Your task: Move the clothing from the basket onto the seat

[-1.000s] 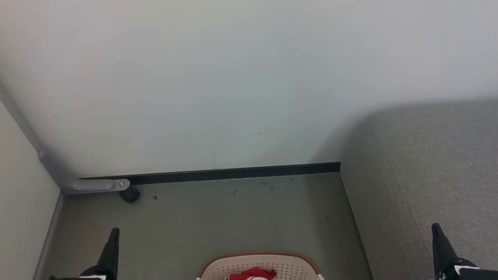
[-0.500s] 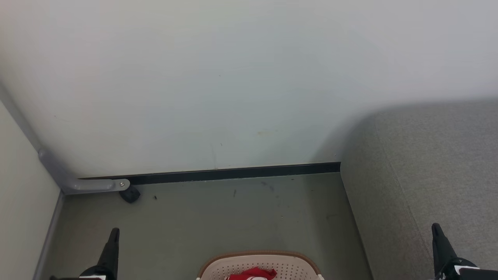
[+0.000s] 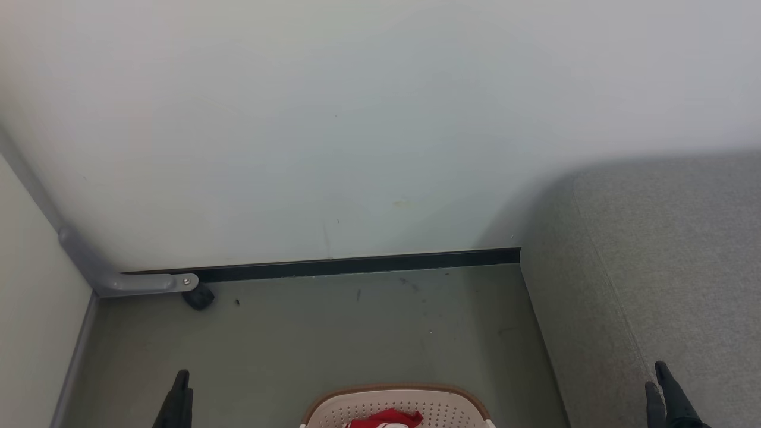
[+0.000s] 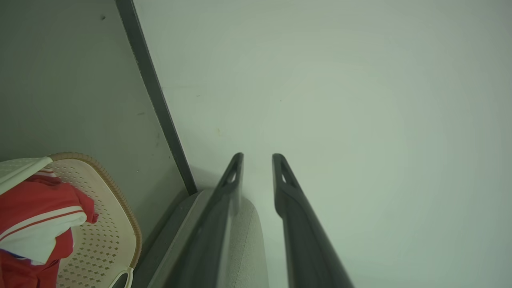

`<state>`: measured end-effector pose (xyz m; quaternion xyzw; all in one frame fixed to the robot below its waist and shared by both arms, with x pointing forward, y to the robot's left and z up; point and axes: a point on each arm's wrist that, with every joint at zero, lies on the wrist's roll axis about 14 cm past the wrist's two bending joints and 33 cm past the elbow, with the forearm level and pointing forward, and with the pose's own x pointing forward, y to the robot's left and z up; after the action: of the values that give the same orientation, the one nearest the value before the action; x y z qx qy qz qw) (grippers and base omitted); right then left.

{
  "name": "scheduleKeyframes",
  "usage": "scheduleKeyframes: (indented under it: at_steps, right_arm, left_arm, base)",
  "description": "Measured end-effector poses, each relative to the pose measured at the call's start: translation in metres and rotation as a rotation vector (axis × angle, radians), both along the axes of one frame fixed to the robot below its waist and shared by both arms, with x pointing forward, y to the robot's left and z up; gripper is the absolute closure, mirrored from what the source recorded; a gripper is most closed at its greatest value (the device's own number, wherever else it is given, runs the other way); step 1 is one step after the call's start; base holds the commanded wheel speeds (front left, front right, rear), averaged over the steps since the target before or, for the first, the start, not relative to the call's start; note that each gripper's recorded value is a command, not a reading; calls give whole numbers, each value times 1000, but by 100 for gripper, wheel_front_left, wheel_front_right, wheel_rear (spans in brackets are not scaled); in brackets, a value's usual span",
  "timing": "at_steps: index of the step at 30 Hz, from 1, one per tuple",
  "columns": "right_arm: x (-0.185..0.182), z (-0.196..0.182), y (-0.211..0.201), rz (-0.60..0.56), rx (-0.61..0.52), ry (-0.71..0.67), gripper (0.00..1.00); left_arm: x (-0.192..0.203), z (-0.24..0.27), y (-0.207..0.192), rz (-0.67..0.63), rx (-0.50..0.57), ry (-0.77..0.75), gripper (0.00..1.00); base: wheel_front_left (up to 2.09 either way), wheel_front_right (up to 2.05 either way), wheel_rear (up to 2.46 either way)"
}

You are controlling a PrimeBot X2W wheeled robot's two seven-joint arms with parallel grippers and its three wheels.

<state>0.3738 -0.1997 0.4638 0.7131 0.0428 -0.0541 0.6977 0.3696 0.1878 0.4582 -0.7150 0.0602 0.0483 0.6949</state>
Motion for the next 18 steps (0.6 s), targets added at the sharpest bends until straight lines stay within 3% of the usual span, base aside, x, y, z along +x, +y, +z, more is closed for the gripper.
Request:
scheduleKeyframes:
  at_steps: [18]
  right_arm:
    - [3,6,4,-12,-11,-17,0]
  left_arm:
    - [2,5,-2,23,17,-16,0]
  base:
    - [0,0,0]
